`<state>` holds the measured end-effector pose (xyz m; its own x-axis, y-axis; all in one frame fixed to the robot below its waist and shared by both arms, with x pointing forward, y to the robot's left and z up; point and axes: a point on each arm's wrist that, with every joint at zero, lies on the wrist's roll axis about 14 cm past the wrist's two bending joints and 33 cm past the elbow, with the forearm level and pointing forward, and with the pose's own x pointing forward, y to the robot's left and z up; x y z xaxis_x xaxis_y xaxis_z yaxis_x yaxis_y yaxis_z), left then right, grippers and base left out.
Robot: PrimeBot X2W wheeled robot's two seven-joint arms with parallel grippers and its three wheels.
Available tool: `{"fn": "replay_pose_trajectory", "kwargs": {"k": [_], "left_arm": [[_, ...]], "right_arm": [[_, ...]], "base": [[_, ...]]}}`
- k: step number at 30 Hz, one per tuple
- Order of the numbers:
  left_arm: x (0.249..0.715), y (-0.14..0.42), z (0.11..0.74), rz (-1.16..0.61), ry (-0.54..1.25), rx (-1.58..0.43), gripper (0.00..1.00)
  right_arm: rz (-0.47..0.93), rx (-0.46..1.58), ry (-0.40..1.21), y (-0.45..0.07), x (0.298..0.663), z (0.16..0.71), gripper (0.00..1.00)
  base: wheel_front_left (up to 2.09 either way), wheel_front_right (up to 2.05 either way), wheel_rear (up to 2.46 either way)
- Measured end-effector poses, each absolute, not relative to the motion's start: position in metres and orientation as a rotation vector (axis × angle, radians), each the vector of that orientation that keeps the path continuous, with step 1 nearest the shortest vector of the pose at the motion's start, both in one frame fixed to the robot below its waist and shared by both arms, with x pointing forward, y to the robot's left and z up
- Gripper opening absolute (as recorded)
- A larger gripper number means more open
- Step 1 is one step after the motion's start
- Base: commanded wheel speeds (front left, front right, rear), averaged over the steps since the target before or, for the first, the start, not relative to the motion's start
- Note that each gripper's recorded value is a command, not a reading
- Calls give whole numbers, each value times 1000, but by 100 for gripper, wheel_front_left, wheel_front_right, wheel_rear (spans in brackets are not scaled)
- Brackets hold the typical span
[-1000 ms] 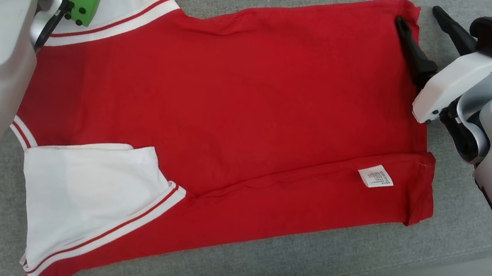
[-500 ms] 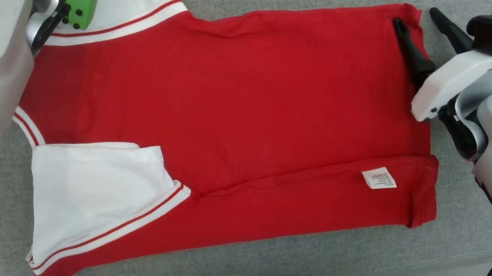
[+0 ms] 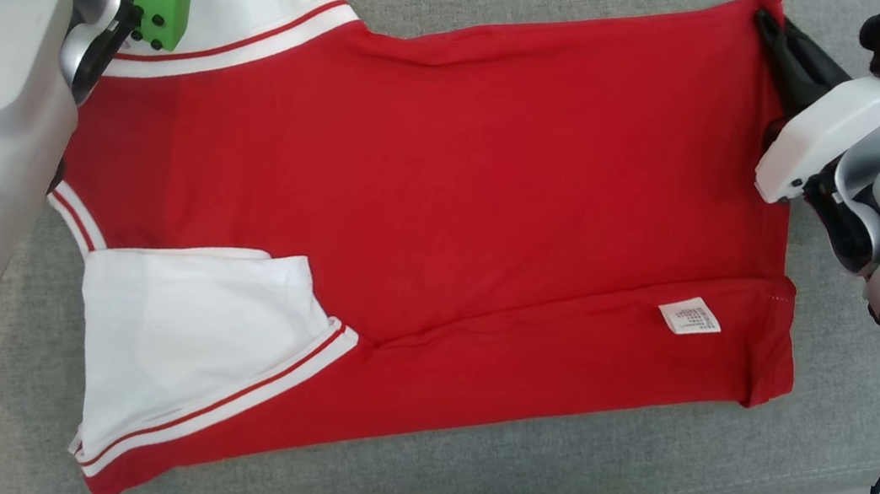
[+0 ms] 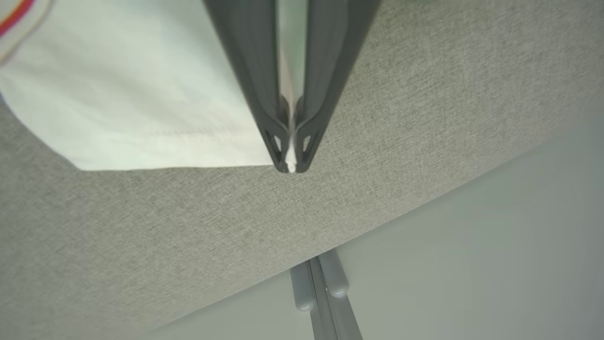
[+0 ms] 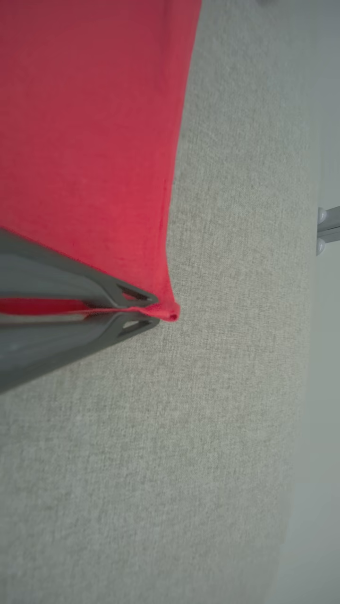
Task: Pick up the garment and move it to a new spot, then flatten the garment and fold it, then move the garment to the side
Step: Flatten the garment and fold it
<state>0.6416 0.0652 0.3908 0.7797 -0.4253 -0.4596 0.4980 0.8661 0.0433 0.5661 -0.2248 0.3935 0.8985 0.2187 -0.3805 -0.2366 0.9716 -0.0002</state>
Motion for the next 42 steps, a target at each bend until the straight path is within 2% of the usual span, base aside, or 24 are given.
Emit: {"fn": "replay_pose_trajectory", "kwargs": {"k": [8, 13, 25, 35, 42], "left_arm": [[639, 53, 445, -509, 255, 55, 0], [620, 53, 461, -511, 166, -10, 0], [555, 66, 480, -452, 52, -165, 0], [488, 80, 487, -379, 47, -250, 0], [445, 89, 470, -300, 127, -315, 0]], "right_arm": [[243, -63, 322, -224, 566, 418, 0], [256, -64, 254, -223, 563, 437, 0], [256, -61, 234, -223, 531, 429, 0], [209, -38, 218, -230, 509, 428, 0], [169, 2, 204, -236, 488, 427, 0]], "base": [[0, 0, 0], [0, 0, 0], [0, 0, 0], [0, 0, 0], [0, 0, 0]]}}
